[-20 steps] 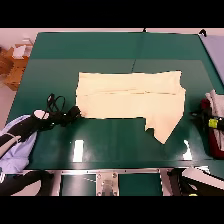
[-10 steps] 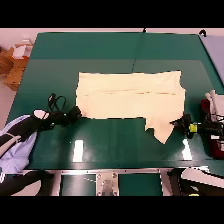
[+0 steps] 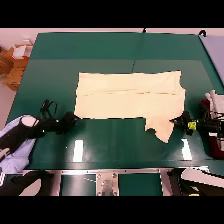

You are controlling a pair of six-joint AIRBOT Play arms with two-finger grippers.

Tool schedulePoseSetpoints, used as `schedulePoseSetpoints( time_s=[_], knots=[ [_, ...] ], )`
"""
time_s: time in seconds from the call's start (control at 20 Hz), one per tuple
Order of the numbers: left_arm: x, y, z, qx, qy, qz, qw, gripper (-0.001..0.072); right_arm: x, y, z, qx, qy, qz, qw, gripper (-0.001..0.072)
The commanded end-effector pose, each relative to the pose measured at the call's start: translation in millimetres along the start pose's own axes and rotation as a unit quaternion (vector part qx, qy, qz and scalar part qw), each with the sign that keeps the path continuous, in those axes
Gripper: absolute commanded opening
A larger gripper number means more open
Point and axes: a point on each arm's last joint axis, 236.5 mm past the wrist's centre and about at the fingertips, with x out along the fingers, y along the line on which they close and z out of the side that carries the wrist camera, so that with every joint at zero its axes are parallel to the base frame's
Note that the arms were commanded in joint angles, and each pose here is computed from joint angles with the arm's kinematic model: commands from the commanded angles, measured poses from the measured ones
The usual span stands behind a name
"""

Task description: Fold the shirts.

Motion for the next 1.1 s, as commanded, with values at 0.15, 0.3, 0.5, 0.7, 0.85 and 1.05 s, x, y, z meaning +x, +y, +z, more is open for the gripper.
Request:
schedulePoseSetpoints(
  time_s=[0.15,0.3,0.5,0.7,0.85,1.05],
  knots=[
    [7,-8,18,-0.052,-0.134,-0.026,0.989,0.0532,0,6,12,-0.007,-0.025,0.01,1.0,0.0169],
    [13,-6,23,-0.076,-0.169,-0.014,0.983,0.0531,-1,11,15,-0.01,-0.031,0.022,0.999,0.0169],
    [56,-2,12,-0.101,-0.11,0.023,0.989,0.0532,-1,13,16,-0.011,-0.032,0.026,0.999,0.0169],
    [64,-28,28,-0.093,-0.117,0.006,0.989,0.0531,-1,15,12,-0.012,-0.025,0.029,0.999,0.0169],
    [66,-28,18,-0.085,-0.096,0.006,0.992,0.053,-1,15,11,-0.012,-0.022,0.03,0.999,0.0168],
    [66,-33,3,-0.06,-0.064,0.002,0.996,0.0112,-1,16,7,-0.012,-0.015,0.033,0.999,0.0119]
  ],
)
